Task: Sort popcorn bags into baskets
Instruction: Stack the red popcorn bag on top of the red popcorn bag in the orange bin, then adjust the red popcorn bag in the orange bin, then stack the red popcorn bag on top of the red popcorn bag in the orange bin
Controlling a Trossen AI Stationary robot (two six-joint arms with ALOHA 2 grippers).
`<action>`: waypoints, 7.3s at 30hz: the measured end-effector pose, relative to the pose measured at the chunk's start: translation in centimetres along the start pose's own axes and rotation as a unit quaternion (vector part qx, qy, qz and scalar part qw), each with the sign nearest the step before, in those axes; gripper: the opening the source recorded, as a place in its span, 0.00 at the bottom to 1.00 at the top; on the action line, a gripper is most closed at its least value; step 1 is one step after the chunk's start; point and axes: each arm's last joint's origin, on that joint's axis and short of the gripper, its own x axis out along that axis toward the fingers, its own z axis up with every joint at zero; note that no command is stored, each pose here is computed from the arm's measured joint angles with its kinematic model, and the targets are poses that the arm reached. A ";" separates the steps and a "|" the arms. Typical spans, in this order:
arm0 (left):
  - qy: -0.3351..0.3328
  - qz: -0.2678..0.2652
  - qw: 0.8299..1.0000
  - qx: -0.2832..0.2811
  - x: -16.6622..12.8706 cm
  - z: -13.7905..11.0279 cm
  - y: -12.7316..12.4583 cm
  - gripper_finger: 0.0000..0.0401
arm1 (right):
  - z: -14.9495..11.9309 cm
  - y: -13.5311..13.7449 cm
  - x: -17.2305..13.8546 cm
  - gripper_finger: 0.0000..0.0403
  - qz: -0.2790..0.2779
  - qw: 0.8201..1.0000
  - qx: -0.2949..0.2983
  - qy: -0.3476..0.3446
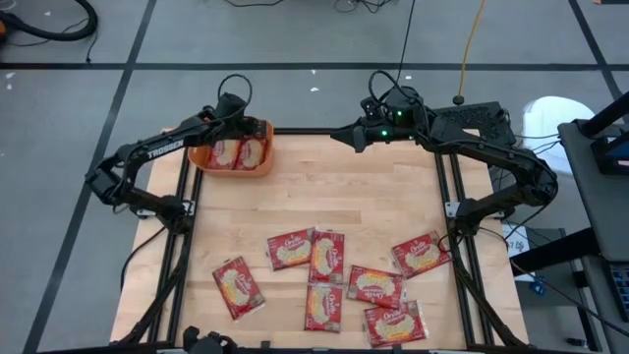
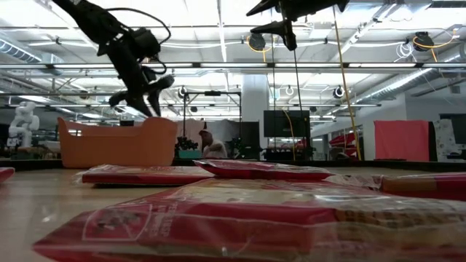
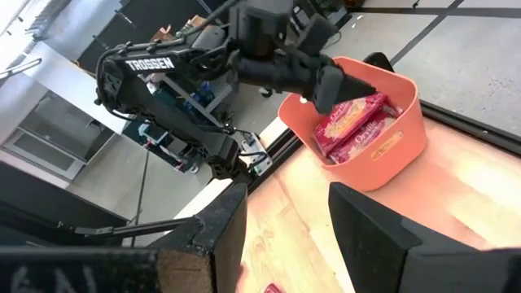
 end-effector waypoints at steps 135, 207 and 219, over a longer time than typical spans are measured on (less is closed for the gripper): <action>0.064 -0.152 0.969 0.183 -9.4 -3.4 -0.3 0.06 | -8.8 2.2 -5.6 0.41 -0.226 0.921 0.110 0.297; 0.105 -0.198 0.945 0.238 -10.8 -7.3 -4.8 0.06 | -29.5 -6.1 -2.4 0.26 -0.051 0.794 -0.232 0.559; 0.104 -0.198 0.945 0.238 -10.8 -7.3 -4.8 0.06 | -28.5 -5.5 -1.5 0.01 -0.044 0.807 -0.239 0.538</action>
